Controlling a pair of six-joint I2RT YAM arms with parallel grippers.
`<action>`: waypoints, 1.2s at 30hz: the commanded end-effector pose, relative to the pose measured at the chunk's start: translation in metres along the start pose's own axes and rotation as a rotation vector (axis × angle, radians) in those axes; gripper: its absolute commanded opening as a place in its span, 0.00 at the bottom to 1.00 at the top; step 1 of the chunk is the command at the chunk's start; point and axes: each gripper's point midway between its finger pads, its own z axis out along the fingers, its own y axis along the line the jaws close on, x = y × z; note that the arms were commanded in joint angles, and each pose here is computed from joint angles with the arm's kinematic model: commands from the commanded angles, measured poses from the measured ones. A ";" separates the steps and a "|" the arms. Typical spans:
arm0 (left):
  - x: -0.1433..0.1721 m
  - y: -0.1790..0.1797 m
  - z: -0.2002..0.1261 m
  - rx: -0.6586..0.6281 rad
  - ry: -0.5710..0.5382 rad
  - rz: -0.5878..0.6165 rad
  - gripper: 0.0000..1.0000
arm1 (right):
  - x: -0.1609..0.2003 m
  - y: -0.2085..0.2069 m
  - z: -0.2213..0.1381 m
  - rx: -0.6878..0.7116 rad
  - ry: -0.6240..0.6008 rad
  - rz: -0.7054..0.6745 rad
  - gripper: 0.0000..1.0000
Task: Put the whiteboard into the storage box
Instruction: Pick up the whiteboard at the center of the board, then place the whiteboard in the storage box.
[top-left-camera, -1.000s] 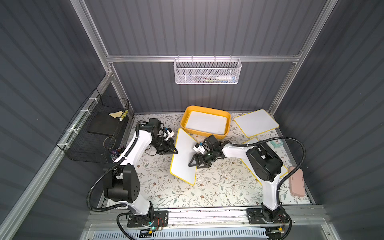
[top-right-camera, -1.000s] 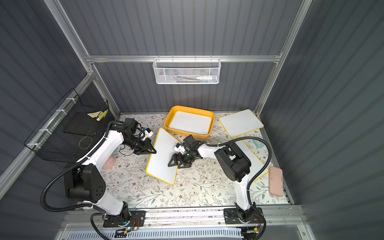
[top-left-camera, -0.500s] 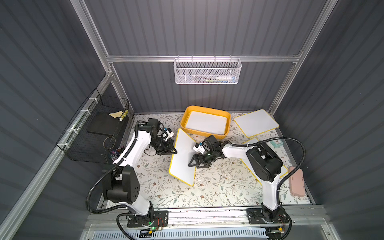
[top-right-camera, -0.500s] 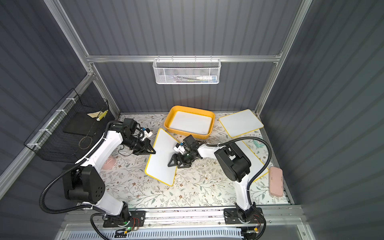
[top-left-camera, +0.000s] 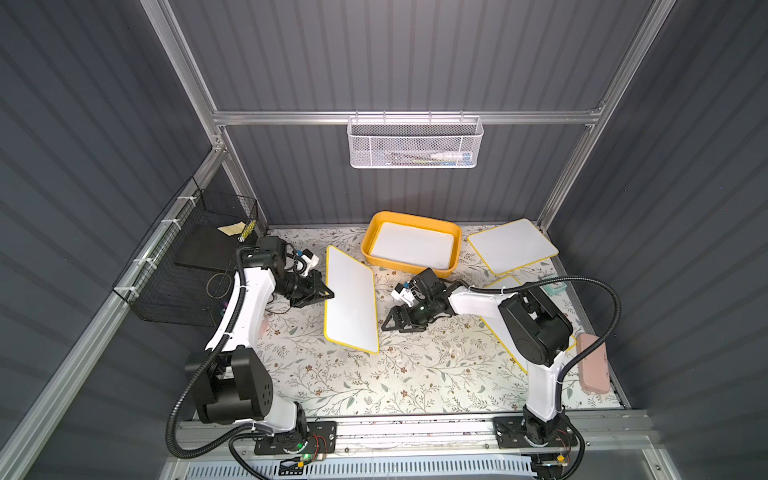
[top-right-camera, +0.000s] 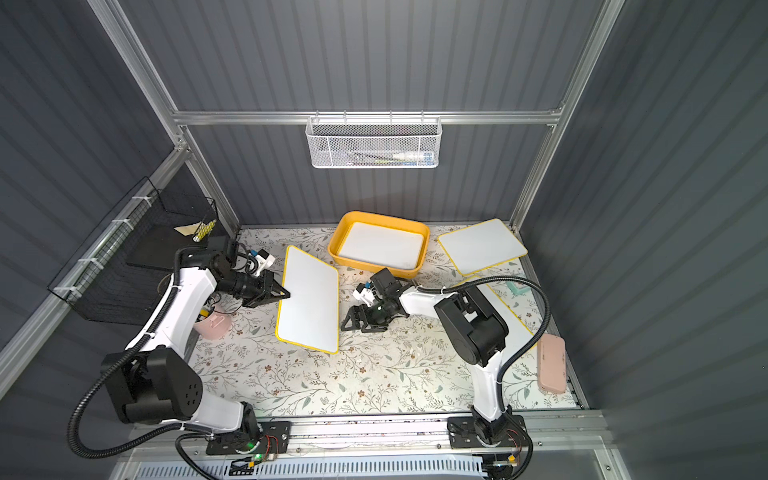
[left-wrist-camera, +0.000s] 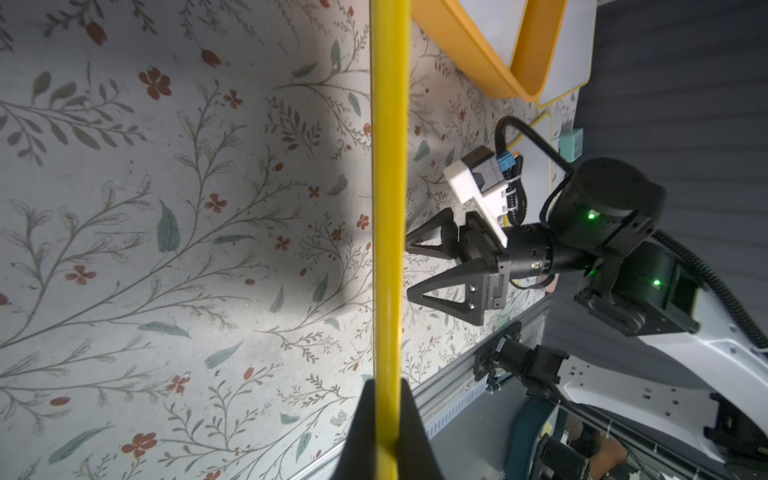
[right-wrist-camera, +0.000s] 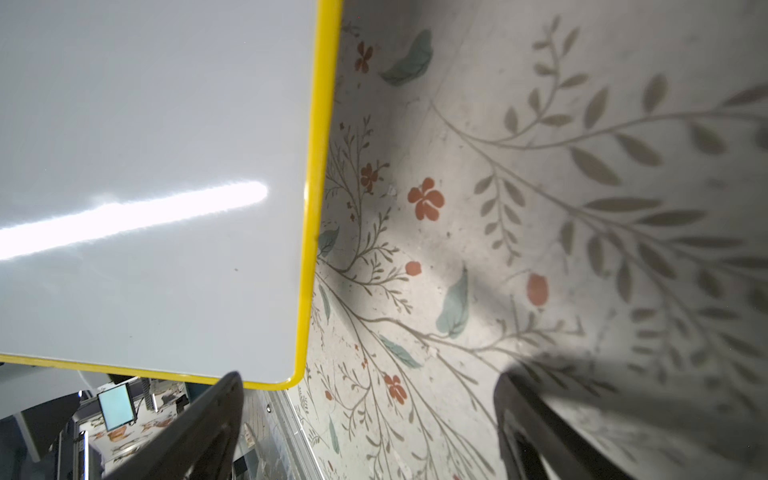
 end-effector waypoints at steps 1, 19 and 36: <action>-0.002 -0.033 -0.013 0.158 -0.044 0.026 0.00 | 0.000 -0.009 -0.011 0.063 -0.037 -0.018 0.94; -0.028 -0.088 -0.035 0.483 -0.171 0.034 0.00 | -0.015 -0.006 -0.064 0.135 -0.257 -0.098 0.94; -0.081 -0.089 -0.065 0.512 -0.543 -0.080 0.00 | -0.021 -0.043 -0.117 0.287 -0.490 -0.075 0.96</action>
